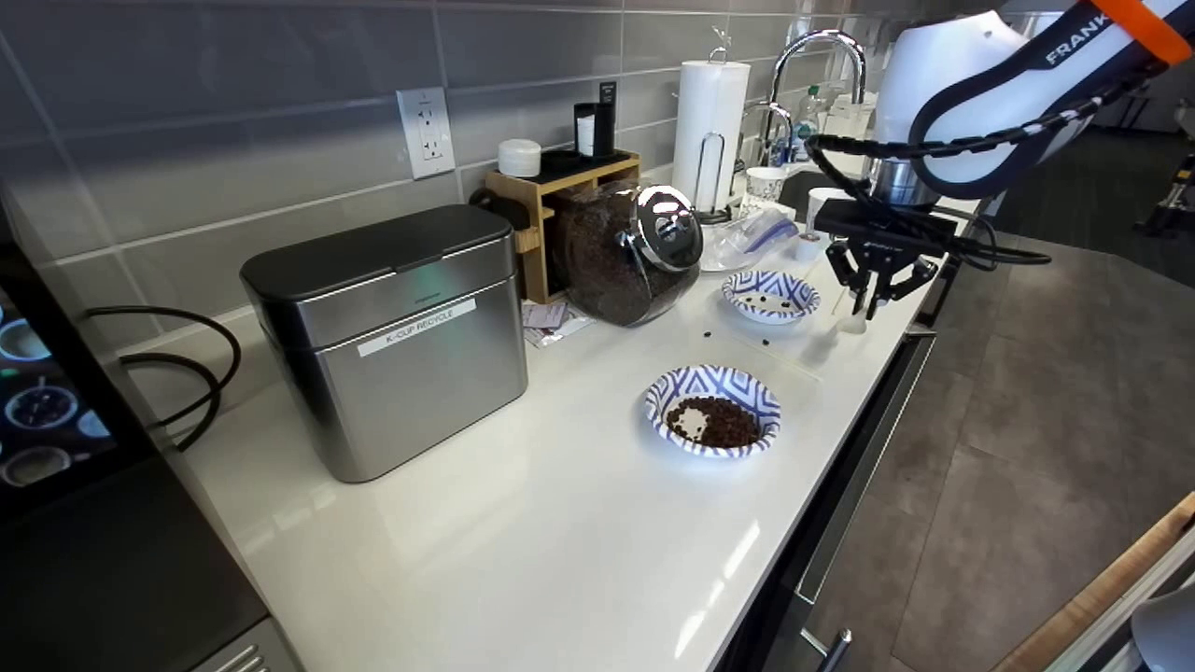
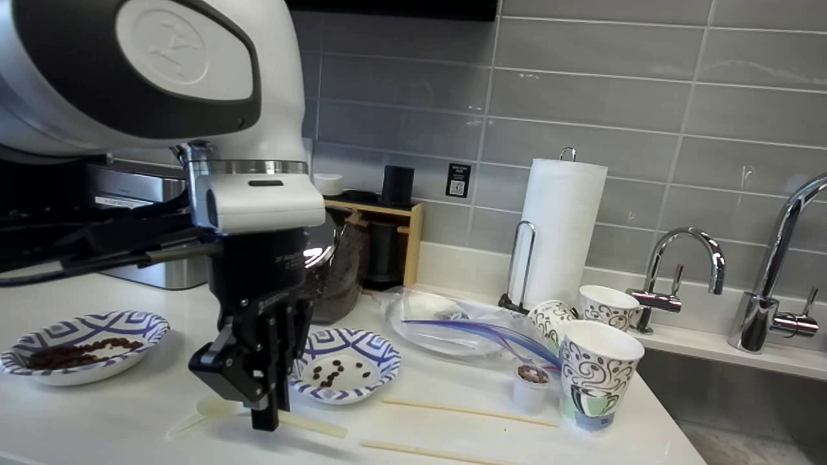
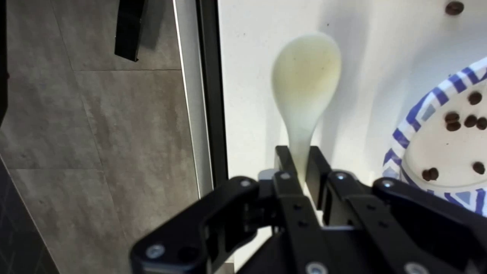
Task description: Transfer a spoonful of contents from the left bowl into the right bowl
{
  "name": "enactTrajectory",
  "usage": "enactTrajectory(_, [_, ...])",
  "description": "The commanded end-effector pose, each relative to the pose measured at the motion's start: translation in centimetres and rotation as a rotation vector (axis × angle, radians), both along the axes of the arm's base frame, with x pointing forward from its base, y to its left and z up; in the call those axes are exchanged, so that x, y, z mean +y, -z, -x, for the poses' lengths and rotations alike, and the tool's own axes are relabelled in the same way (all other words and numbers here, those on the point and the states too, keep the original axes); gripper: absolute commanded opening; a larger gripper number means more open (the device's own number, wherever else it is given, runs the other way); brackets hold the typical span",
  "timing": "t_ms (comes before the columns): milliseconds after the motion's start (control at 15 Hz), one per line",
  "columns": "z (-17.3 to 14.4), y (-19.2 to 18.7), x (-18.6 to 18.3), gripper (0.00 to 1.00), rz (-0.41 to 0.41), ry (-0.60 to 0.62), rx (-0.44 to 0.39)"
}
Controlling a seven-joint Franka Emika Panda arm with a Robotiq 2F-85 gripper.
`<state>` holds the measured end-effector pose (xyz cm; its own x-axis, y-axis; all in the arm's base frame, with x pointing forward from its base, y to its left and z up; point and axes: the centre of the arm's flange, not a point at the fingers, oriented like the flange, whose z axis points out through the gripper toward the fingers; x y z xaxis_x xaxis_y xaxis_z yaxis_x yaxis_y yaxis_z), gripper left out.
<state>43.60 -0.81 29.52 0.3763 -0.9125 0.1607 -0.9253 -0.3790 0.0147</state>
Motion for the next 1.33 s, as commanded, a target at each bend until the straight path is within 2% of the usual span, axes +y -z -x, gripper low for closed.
enactTrajectory(0, [0.3, 1.9, 0.2, 0.03, 0.001, -0.005, -0.033])
enactTrajectory(1267, [0.6, 5.6, 0.7, 0.03, 0.027, -0.017, -0.003])
